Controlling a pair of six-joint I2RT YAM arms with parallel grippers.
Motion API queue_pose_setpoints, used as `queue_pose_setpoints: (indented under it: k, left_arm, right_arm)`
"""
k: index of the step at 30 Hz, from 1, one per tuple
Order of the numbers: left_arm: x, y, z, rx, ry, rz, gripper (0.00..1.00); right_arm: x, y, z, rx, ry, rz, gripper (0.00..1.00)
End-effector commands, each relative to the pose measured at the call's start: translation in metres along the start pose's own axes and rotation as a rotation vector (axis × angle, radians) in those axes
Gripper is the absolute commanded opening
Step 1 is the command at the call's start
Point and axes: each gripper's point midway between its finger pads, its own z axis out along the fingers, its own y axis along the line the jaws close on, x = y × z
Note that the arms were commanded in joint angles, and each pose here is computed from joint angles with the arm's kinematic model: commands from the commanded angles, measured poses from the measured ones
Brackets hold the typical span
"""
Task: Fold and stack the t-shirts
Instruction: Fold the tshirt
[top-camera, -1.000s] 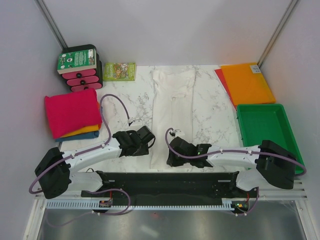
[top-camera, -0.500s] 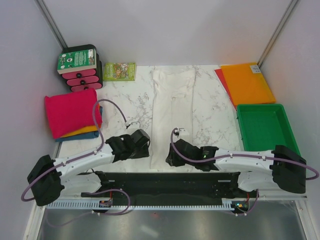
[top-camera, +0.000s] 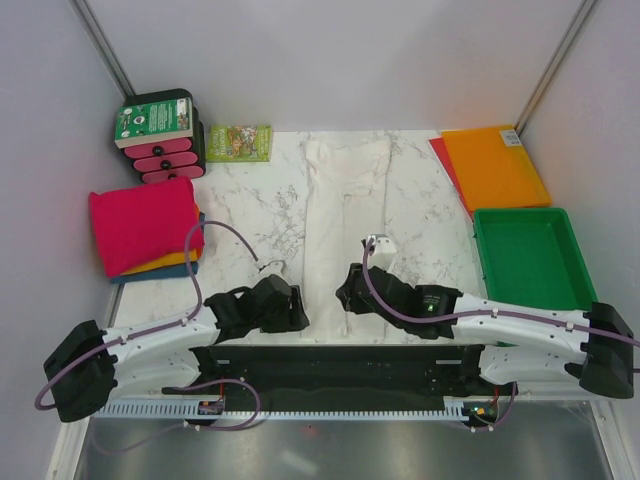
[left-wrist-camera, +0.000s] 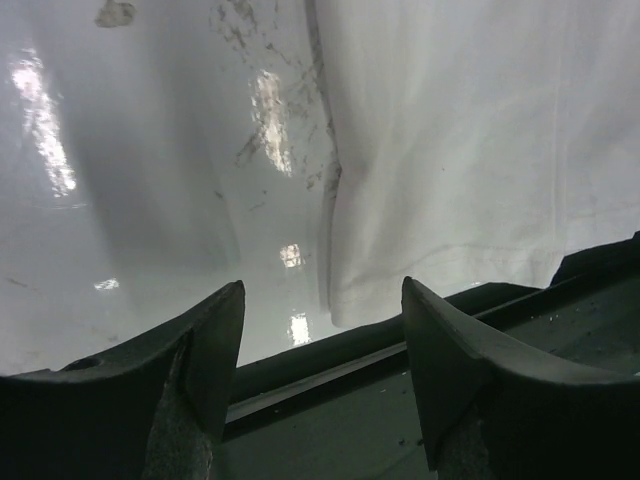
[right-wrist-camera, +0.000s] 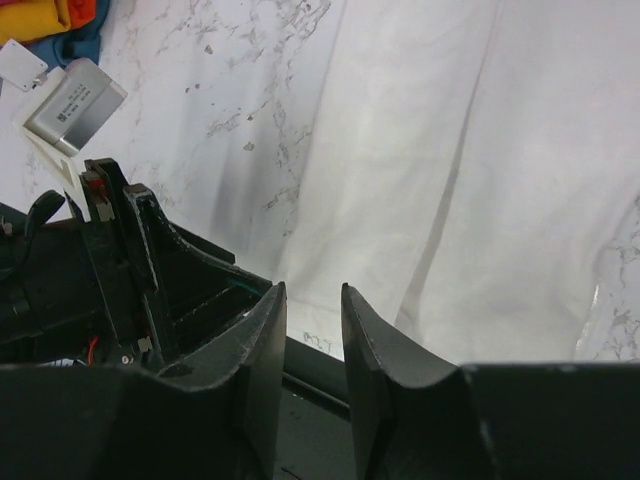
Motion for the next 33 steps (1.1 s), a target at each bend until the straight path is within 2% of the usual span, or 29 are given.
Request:
queue_pose_setpoints:
  k: [1, 7, 11, 14, 22, 30, 33]
  left_arm:
    - [0.001, -0.027, 0.007, 0.070, 0.009, 0.008, 0.70]
    - [0.014, -0.023, 0.014, 0.025, 0.053, 0.017, 0.65]
    - [0.017, -0.019, 0.015, -0.009, 0.072, 0.021, 0.54]
    - [0.019, -0.017, 0.014, -0.028, 0.087, 0.020, 0.49]
    - [0.035, -0.004, 0.013, -0.068, 0.133, 0.018, 0.45]
    - [0.053, 0.006, 0.019, -0.119, 0.184, 0.043, 0.33]
    - [0.055, 0.007, 0.021, -0.130, 0.190, 0.044, 0.22]
  right_arm:
    - [-0.011, -0.008, -0.009, 0.028, -0.048, -0.001, 0.36]
    - [-0.007, -0.015, -0.010, 0.046, -0.044, 0.005, 0.36]
    - [-0.006, -0.020, -0.009, 0.060, -0.047, 0.006, 0.36]
    - [-0.003, -0.022, -0.009, 0.069, -0.041, 0.008, 0.36]
    - [0.002, -0.029, -0.011, 0.078, -0.031, 0.026, 0.36]
    - [0.015, -0.046, -0.015, 0.096, -0.015, 0.074, 0.36]
    - [0.016, -0.050, -0.018, 0.102, -0.018, 0.086, 0.35]
